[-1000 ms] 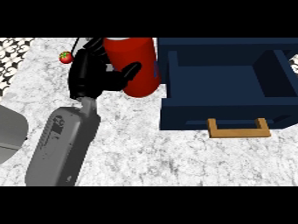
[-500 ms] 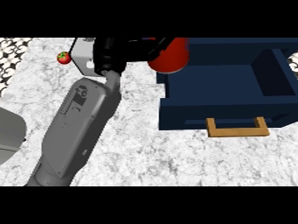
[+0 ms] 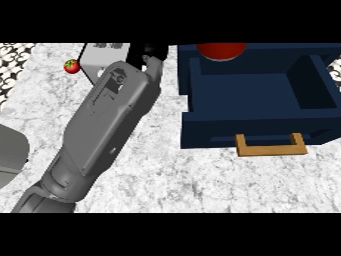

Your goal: Pick up the can, place it into the drawer and close the drawer

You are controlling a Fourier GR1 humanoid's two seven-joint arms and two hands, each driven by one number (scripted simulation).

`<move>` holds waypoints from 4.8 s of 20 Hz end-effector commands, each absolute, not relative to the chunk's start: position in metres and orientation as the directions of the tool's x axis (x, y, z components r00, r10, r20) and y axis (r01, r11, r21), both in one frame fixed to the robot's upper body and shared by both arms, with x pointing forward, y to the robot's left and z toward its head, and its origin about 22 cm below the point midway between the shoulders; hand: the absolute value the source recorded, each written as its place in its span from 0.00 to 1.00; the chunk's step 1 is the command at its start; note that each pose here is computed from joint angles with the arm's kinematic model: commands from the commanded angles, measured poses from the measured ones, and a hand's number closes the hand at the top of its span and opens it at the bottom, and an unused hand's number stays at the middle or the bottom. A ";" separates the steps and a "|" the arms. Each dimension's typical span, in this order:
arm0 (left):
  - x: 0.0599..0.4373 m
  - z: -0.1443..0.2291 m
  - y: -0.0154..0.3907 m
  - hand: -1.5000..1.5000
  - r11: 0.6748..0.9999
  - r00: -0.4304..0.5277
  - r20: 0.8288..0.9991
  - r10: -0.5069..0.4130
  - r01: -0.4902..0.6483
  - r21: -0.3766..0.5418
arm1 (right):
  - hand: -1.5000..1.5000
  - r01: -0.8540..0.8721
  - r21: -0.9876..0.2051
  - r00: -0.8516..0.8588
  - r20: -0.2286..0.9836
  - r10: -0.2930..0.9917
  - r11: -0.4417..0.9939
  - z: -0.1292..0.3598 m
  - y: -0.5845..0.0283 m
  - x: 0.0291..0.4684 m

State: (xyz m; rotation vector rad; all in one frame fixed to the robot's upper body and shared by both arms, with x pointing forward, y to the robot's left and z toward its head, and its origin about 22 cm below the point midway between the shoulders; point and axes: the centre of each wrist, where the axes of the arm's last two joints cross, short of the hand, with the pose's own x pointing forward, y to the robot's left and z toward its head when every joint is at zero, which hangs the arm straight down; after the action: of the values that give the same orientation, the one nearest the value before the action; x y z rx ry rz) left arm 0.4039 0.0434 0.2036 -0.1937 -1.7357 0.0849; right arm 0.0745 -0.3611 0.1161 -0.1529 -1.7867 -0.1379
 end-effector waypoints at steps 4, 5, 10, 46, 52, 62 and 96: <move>0.412 0.215 0.014 1.00 0.983 -0.151 0.972 0.178 0.071 -0.169 | 0.00 0.147 0.016 -0.230 0.973 0.018 0.989 0.119 -0.358 0.076; 0.411 0.214 0.018 1.00 0.979 -0.140 0.972 0.186 0.105 -0.172 | 0.00 0.188 0.009 -0.220 0.975 0.033 0.982 0.113 -0.356 0.083; 0.416 0.224 -0.004 1.00 0.989 -0.153 0.978 0.141 0.065 -0.132 | 0.00 0.163 0.022 -0.235 0.972 0.017 0.986 0.125 -0.354 0.083; 0.419 0.164 -0.013 0.00 0.994 -0.075 0.997 0.008 -0.106 -0.016 | 0.00 0.112 0.013 -0.258 0.966 0.017 0.994 0.133 -0.350 0.091; 0.422 0.179 -0.017 0.00 0.996 -0.096 0.994 0.051 -0.075 -0.058 | 0.00 0.166 -0.181 -0.357 0.906 0.230 0.969 0.156 -0.357 0.091; 0.415 0.183 -0.023 0.00 0.993 -0.178 0.980 0.089 -0.065 -0.102 | 0.00 0.113 -0.421 -0.455 0.783 0.424 0.900 0.171 -0.331 0.116; 0.427 0.199 0.042 0.00 0.990 -0.138 0.988 0.067 -0.111 -0.083 | 0.00 0.180 -0.941 -0.384 0.201 0.901 0.287 0.084 -0.183 0.343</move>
State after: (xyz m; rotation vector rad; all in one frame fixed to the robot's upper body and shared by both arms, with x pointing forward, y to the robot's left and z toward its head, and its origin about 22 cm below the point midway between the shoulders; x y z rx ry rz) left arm 0.4230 0.0222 0.1949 0.0203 -1.7038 0.1554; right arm 0.3275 -0.2002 0.1132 -0.9265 -1.8008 1.0931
